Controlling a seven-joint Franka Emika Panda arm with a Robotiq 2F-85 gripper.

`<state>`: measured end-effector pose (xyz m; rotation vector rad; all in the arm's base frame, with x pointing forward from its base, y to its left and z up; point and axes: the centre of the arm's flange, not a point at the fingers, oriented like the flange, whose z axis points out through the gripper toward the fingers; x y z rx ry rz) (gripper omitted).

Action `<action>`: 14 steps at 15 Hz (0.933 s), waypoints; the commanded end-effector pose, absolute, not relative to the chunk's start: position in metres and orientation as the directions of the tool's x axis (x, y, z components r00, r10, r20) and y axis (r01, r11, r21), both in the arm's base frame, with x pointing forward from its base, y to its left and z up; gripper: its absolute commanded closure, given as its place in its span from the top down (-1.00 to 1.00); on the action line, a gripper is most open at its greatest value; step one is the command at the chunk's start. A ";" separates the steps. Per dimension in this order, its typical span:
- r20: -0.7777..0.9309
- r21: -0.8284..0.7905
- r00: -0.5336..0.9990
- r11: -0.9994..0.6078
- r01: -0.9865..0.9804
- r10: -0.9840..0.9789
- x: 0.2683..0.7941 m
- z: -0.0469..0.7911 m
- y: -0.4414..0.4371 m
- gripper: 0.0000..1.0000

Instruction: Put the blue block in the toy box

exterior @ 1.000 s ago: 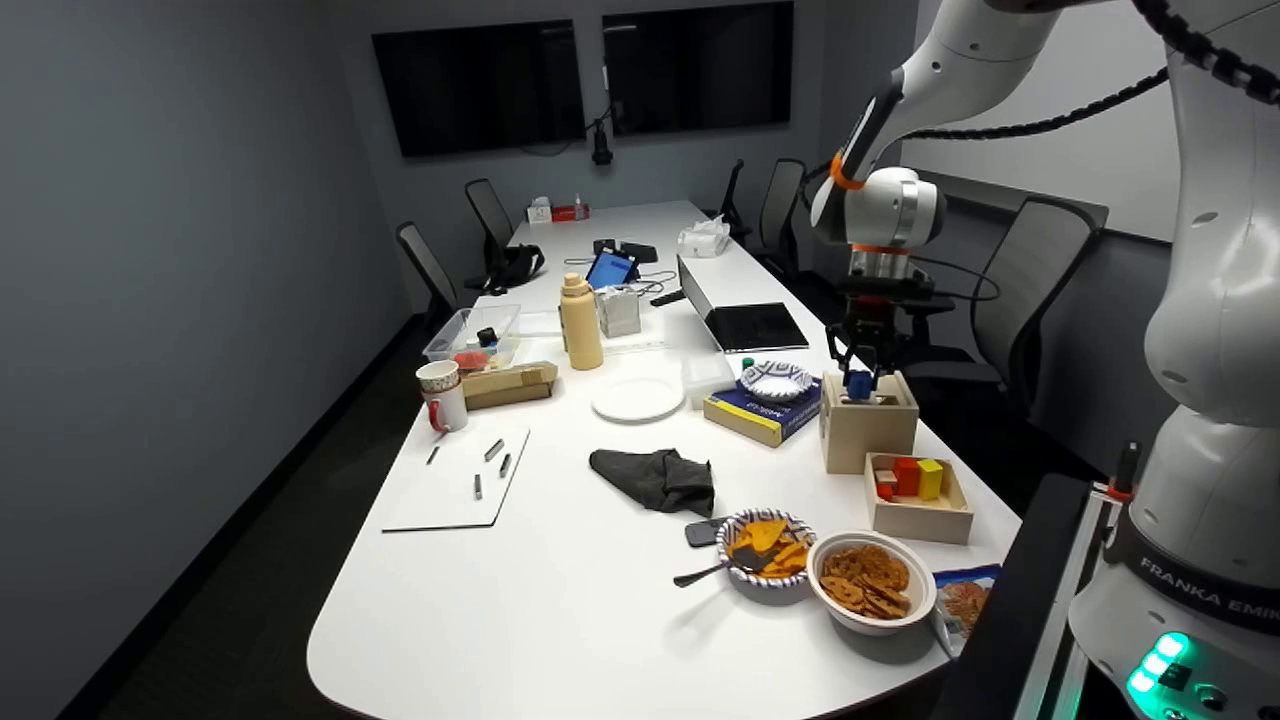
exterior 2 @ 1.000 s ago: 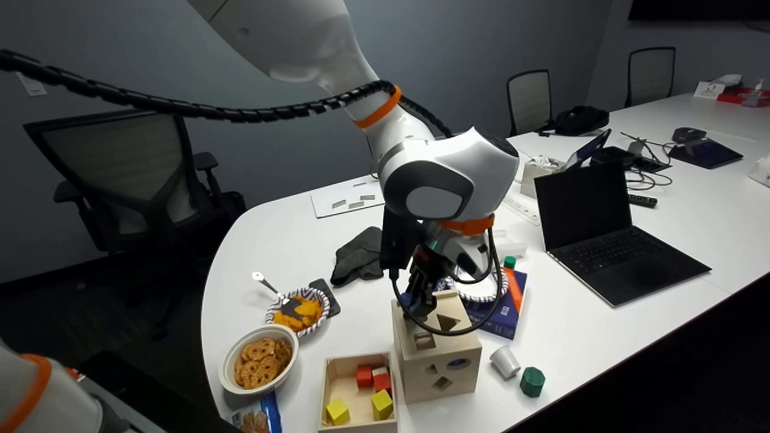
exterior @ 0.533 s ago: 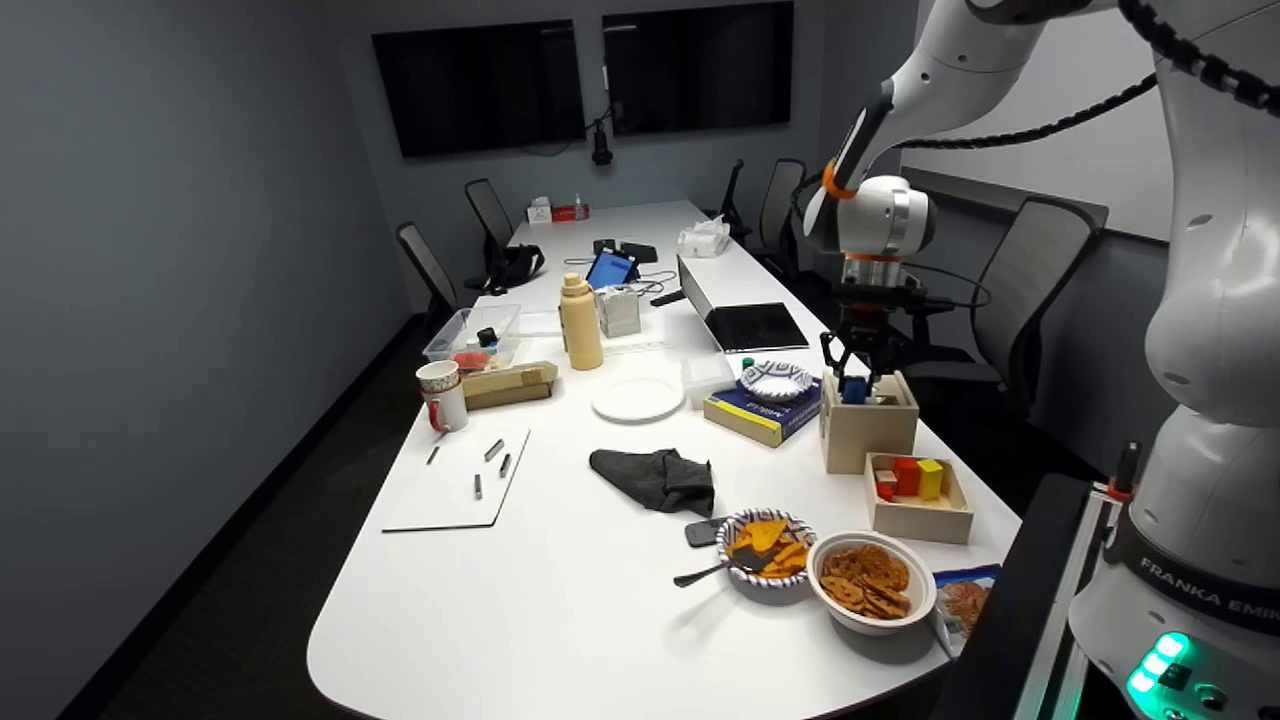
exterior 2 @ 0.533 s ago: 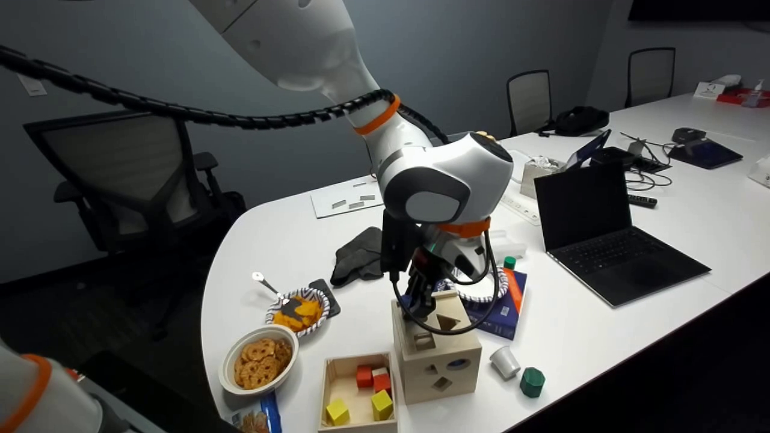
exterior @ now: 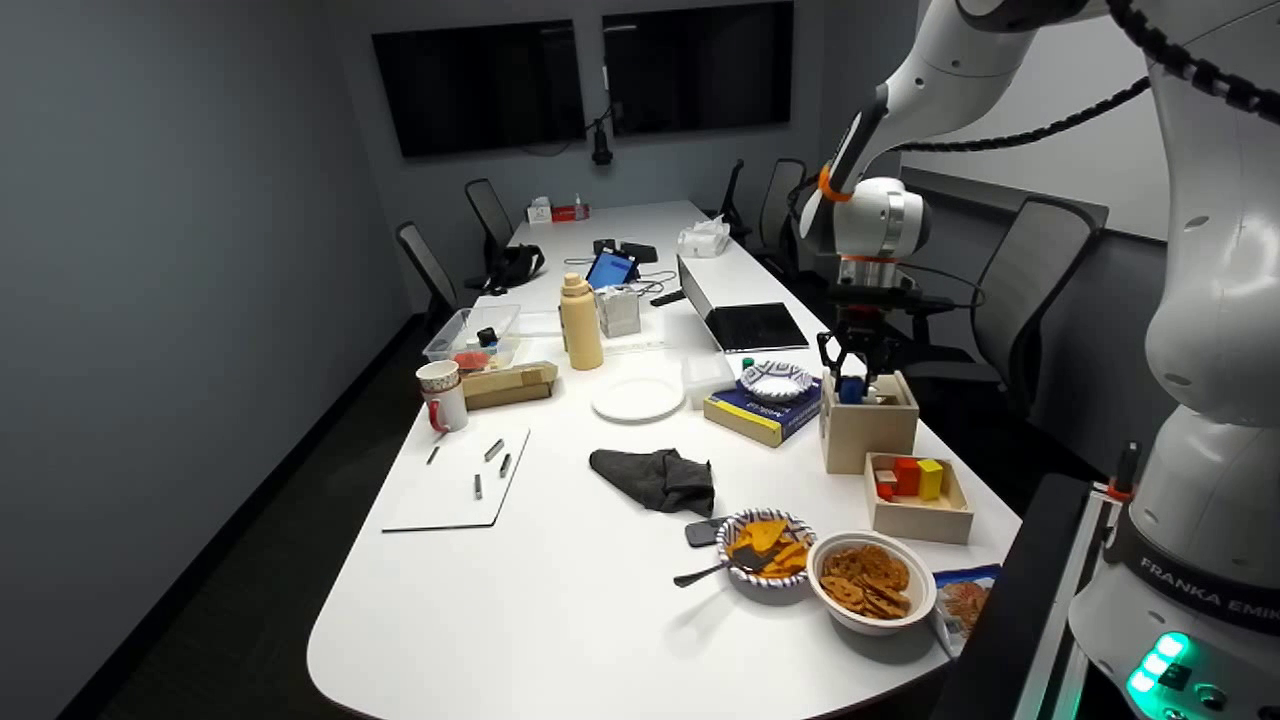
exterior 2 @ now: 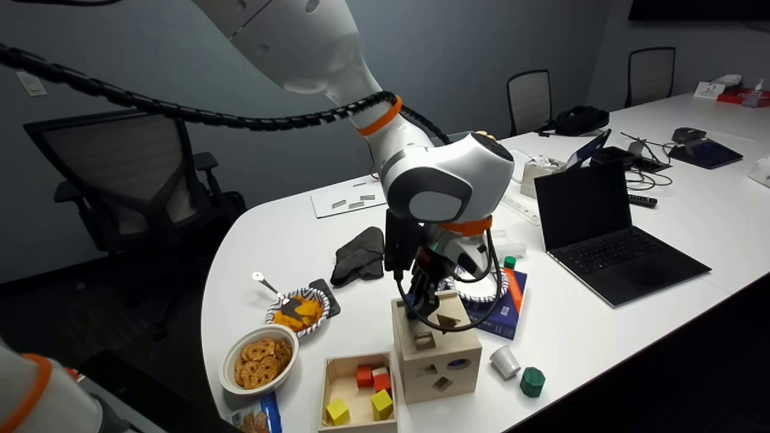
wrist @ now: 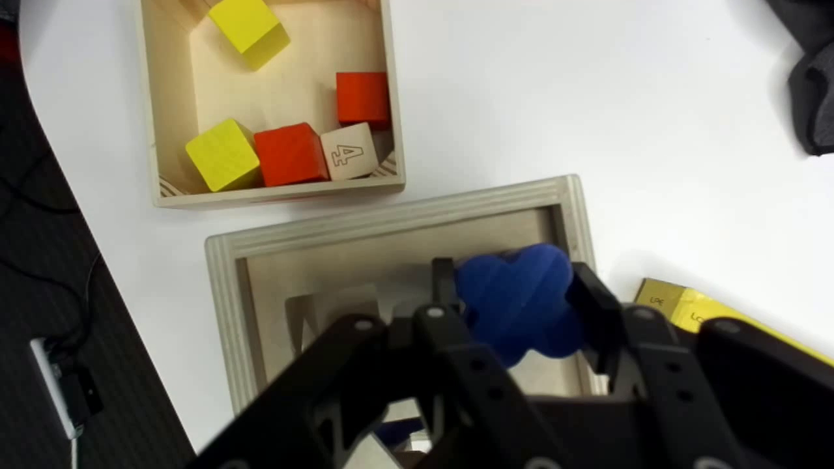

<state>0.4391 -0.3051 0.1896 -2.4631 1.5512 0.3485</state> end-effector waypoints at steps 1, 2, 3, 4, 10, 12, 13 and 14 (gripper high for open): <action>-0.290 -0.035 0.415 -0.424 -0.905 -0.862 0.443 0.186 -0.311 -0.61; -0.291 -0.030 0.416 -0.427 -0.904 -0.862 0.442 0.185 -0.312 -0.61; -0.292 -0.025 0.419 -0.432 -0.902 -0.859 0.441 0.184 -0.313 -0.61; -0.293 -0.021 0.424 -0.438 -0.899 -0.857 0.442 0.183 -0.312 -0.61; -0.300 -0.023 0.439 -0.454 -0.891 -0.847 0.444 0.178 -0.307 0.43; -0.296 -0.030 0.446 -0.459 -0.888 -0.845 0.445 0.183 -0.305 0.72; -0.293 -0.030 0.448 -0.460 -0.887 -0.845 0.445 0.185 -0.304 0.86; -0.289 -0.032 0.450 -0.461 -0.887 -0.845 0.445 0.188 -0.303 1.00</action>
